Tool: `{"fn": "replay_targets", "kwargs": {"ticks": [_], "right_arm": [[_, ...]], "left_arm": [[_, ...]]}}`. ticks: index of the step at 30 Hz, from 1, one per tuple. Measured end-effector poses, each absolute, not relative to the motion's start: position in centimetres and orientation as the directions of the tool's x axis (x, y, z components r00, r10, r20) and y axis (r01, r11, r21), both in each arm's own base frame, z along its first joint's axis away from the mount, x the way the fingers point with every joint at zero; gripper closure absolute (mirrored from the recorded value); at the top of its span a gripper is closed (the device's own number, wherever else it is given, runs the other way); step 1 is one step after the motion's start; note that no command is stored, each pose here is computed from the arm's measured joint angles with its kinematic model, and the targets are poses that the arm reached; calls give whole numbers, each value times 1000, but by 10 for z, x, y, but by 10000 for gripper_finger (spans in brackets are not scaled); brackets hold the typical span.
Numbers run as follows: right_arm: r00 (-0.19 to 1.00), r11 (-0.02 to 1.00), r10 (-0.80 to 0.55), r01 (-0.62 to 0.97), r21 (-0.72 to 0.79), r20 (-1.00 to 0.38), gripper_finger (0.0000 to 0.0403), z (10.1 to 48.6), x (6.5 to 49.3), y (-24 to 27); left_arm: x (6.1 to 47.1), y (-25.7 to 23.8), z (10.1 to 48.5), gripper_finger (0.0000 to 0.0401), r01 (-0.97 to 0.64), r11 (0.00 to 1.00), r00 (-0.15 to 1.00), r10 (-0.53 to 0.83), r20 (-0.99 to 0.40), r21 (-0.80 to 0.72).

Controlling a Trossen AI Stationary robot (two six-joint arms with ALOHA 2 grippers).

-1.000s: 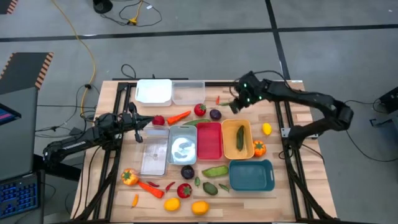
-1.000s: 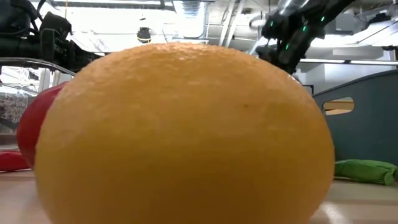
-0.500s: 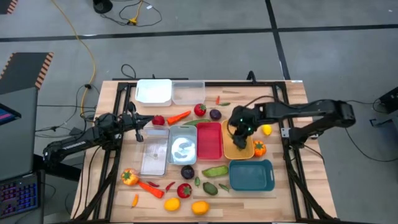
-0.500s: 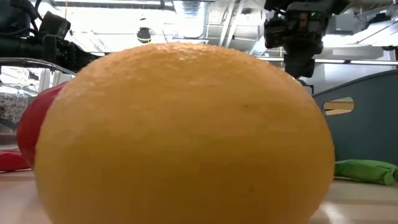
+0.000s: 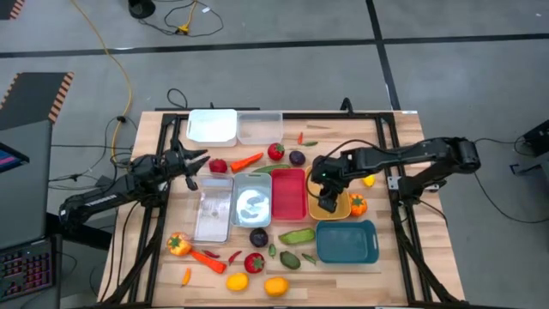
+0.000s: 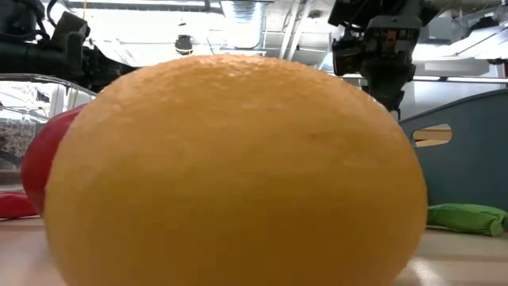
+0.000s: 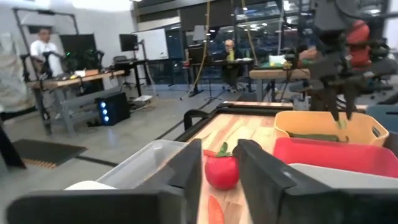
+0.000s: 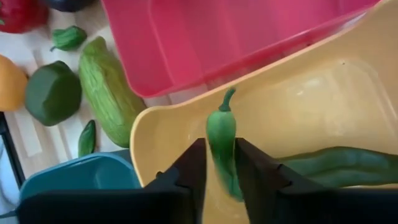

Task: Sort produce into baskets
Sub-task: Put the green chili pepper into the yellow bin, then put the red tomato into the bottom transparent bin

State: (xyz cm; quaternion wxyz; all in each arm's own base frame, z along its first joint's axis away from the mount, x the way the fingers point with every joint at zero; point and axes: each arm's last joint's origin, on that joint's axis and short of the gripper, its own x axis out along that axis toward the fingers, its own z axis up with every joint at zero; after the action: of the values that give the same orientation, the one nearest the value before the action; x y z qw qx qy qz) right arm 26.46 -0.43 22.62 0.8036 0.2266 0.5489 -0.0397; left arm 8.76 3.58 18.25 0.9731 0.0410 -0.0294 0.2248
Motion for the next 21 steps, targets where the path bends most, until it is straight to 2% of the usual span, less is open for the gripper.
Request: {"fn": "replay_targets", "kwargs": {"ticks": [7, 10, 14, 21], "right_arm": [[348, 892, 192, 328, 311, -918, 188, 215, 270, -5], [344, 891, 191, 332, 310, -919, 166, 215, 269, -5], [349, 891, 192, 330, 312, -917, 158, 217, 268, -5], [341, 891, 192, 333, 309, -920, 158, 215, 268, -5]], "left_arm": [[88, 36, 183, 208, -440, 897, 896, 437, 78, 30], [87, 36, 184, 181, -441, 897, 895, 437, 86, 28], [85, 35, 192, 166, -437, 899, 898, 435, 66, 14], [74, 31, 220, 164, -439, 898, 898, 438, -32, -21]]}}
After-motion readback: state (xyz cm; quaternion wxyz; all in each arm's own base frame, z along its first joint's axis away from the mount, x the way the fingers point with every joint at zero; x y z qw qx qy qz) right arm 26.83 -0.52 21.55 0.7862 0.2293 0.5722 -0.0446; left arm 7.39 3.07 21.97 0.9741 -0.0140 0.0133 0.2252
